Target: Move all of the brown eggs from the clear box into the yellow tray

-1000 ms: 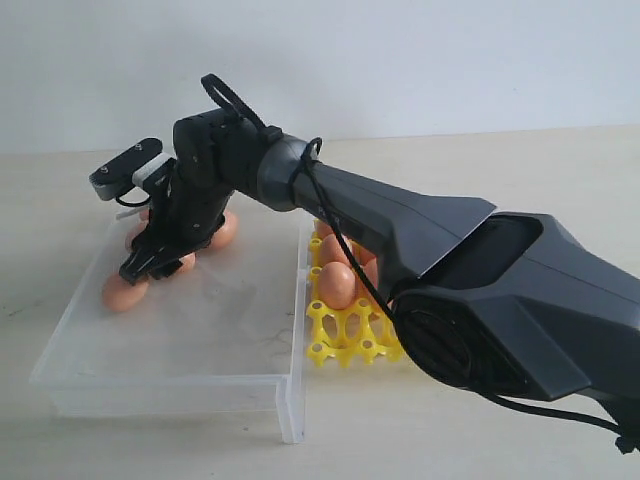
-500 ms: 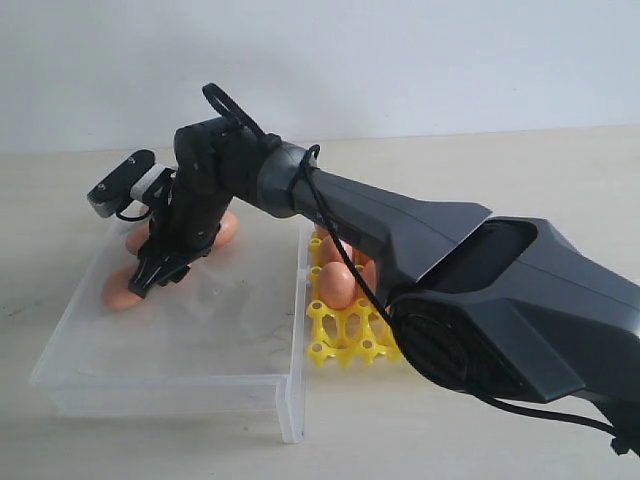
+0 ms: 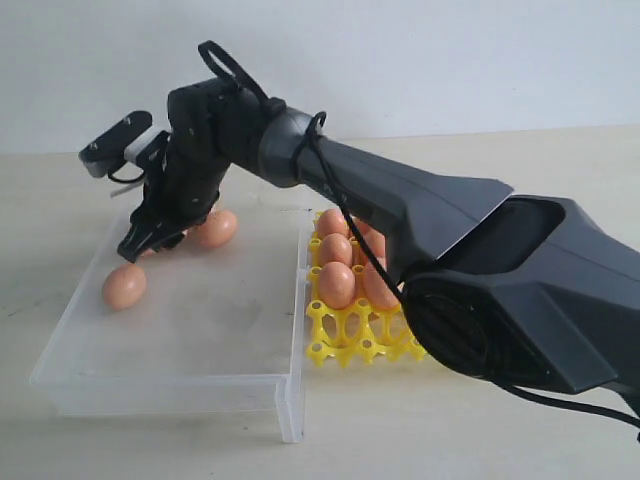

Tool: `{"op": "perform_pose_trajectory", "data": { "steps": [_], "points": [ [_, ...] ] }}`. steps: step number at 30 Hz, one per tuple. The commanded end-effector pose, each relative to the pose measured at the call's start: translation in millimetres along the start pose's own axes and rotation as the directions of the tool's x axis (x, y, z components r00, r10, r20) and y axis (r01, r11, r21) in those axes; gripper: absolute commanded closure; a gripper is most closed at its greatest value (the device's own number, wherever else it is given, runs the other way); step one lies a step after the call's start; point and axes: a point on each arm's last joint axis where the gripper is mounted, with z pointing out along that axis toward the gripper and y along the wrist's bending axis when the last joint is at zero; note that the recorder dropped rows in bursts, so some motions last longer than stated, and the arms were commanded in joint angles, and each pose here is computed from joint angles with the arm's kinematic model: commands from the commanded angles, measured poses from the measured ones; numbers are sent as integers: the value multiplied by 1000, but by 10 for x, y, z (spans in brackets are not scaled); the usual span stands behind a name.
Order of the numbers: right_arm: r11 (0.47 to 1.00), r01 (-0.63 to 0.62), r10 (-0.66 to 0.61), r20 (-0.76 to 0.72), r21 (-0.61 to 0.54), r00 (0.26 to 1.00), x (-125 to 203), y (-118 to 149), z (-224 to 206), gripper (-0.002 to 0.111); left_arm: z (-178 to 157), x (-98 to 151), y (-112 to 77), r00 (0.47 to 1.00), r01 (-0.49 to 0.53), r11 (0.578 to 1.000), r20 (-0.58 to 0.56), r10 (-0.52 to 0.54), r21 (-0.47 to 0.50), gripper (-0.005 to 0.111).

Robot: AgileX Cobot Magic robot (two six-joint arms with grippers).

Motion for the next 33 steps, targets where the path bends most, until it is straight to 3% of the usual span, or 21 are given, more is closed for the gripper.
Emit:
{"op": "perform_pose_trajectory", "data": {
  "steps": [1, 14, 18, 23, 28, 33],
  "points": [
    [999, -37, 34, 77, 34, 996, -170, -79, -328, 108, -9, -20, 4, 1000, 5, 1000, 16, -5, -2, 107],
    [997, -70, 70, 0, 20, 998, -267, -64, -1008, 108, -9, -20, 4, 1000, 5, 1000, 16, -5, -2, 107],
    [994, -107, 108, 117, -14, 987, -378, -40, -1082, 108, -9, -20, 4, 1000, 5, 1000, 16, -5, -2, 107],
    [993, 74, -95, 253, 93, 963, -528, -14, -1205, 108, -9, -20, 4, 1000, 5, 1000, 16, -5, -2, 107],
    [997, 47, -62, 275, 60, 959, -510, 67, -1299, 108, -9, -20, 4, 1000, 5, 1000, 16, -5, -2, 107],
    [997, 64, -71, 178, 43, 981, -218, 165, -1370, 108, -9, -20, 4, 1000, 5, 1000, 16, -5, -2, 107]
  ]
}}
